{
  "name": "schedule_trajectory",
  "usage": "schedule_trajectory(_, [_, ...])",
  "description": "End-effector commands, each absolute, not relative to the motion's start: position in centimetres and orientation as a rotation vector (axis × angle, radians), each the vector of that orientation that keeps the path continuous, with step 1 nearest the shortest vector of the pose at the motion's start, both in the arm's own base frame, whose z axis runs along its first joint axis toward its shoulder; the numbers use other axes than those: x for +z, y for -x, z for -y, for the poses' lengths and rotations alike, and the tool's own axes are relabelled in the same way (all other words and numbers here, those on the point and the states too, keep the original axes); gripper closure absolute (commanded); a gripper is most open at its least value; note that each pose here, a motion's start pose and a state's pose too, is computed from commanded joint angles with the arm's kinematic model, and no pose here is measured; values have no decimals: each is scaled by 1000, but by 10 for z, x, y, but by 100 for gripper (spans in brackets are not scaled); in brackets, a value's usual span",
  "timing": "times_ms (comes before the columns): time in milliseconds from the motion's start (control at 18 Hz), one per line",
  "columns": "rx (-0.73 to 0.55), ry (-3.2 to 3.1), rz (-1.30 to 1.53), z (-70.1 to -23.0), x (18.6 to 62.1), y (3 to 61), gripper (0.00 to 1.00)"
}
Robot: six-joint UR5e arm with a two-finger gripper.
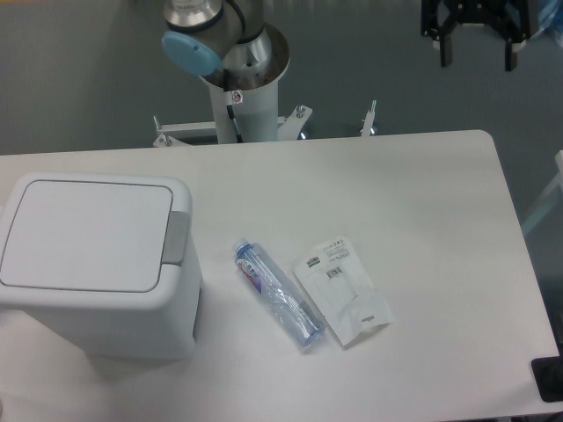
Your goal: Open the trash can
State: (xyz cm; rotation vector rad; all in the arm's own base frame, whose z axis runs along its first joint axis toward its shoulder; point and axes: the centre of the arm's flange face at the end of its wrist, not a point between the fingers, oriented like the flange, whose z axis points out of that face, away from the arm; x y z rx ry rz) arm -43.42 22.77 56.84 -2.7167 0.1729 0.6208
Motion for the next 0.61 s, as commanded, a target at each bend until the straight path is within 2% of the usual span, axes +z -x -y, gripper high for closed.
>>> schedule_trajectory(167, [529,2648,63,-259,573,422,0])
schedule_trajectory(389, [447,2610,208,-284,572,400,0])
schedule_trajectory(611, [282,2566,399,-332,561,363,0])
